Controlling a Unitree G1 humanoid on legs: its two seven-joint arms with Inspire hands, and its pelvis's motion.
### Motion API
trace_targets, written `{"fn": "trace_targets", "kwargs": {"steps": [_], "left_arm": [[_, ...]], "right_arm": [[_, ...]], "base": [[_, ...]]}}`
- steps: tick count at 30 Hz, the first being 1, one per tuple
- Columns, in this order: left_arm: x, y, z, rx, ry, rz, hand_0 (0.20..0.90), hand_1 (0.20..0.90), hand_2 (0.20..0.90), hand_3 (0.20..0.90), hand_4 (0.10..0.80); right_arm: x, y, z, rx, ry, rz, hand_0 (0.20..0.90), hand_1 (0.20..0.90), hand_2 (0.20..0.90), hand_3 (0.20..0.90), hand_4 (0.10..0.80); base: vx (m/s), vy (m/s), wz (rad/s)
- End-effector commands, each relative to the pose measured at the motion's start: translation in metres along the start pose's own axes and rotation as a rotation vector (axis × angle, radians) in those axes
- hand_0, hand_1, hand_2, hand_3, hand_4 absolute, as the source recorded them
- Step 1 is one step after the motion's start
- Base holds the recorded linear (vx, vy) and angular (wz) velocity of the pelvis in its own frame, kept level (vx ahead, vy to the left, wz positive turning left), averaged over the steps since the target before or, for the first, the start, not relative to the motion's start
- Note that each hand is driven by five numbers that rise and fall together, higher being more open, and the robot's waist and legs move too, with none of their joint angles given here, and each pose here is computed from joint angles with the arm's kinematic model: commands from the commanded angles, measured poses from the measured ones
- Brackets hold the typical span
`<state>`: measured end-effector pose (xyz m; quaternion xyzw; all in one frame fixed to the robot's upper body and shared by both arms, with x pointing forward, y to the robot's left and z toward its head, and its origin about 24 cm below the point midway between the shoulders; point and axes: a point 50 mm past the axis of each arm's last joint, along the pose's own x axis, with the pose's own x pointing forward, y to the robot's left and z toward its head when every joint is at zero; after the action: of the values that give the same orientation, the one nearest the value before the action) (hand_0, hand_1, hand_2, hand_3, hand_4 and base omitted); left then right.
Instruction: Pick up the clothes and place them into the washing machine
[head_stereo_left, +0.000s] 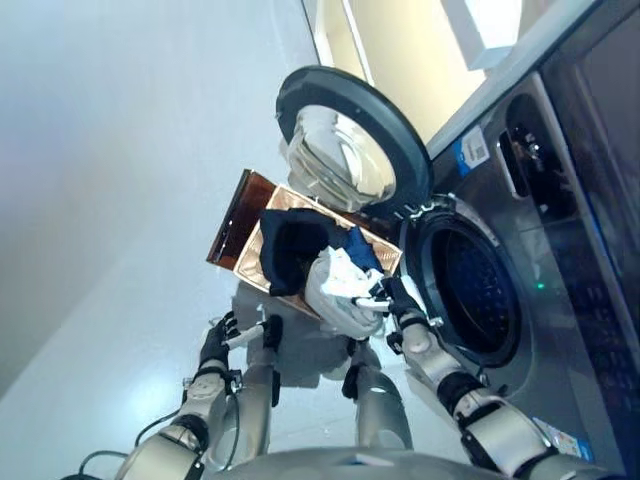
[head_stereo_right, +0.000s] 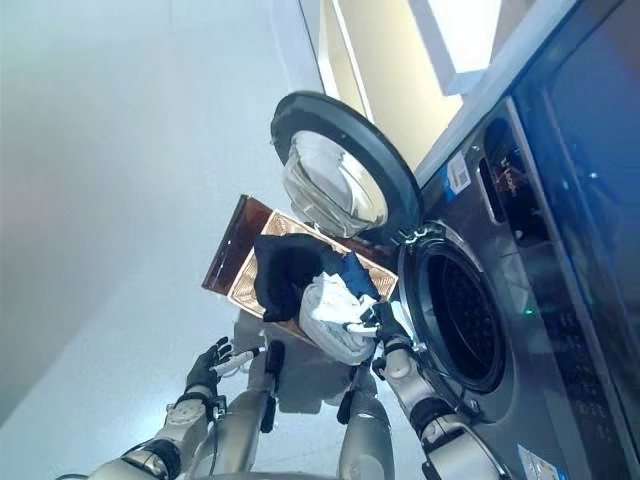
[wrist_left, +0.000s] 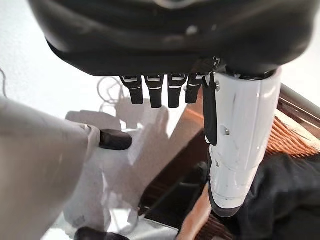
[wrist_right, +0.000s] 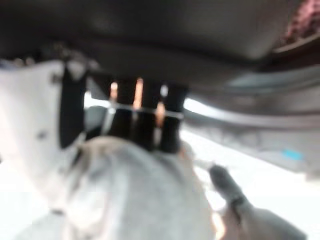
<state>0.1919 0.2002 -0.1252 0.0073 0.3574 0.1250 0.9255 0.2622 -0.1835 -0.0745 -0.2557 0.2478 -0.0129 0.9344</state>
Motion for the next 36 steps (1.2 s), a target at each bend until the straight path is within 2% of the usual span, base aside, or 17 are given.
{"fn": "trace_targets", "kwargs": {"steps": [1,8,13,19,28,36], "left_arm": [[-0.005,0.014,-0.012,-0.024,0.017,0.041,0.900,0.900,0.900,0.900,0.800],[-0.010,0.022,-0.028,-0.046,0.078,0.045,0.900,0.900,0.900,0.900,0.800],[-0.015,0.022,-0.038,-0.074,0.106,0.026,0.900,0.900,0.900,0.900,0.800],[-0.020,0.017,-0.050,-0.095,0.146,0.005,0.900,0.900,0.900,0.900,0.800],[-0.021,0.008,-0.052,-0.122,0.146,0.002,0.900,0.900,0.900,0.900,0.800],[-0.020,-0.005,-0.046,-0.122,0.123,-0.022,0.900,0.900,0.900,0.900,0.800]], "right_arm": [[0.004,-0.030,0.034,0.099,-0.207,-0.066,0.200,0.200,0.200,0.200,0.300],[-0.011,-0.035,-0.002,0.279,-0.137,-0.020,0.200,0.200,0.200,0.200,0.300],[-0.026,-0.037,-0.031,0.536,-0.078,-0.014,0.200,0.200,0.200,0.200,0.300],[-0.037,-0.032,-0.070,0.883,0.067,-0.144,0.200,0.200,0.200,0.200,0.300],[-0.032,-0.031,-0.072,1.346,0.099,-0.399,0.200,0.200,0.200,0.200,0.300],[-0.012,-0.034,-0.044,1.493,0.076,-0.443,0.200,0.200,0.200,0.200,0.300]], "base": [[0.056,-0.028,-0.10],[0.054,-0.022,-0.05],[0.054,-0.008,-0.06],[0.005,0.004,-0.04],[-0.015,0.008,-0.03],[-0.030,0.013,0.00]]}}
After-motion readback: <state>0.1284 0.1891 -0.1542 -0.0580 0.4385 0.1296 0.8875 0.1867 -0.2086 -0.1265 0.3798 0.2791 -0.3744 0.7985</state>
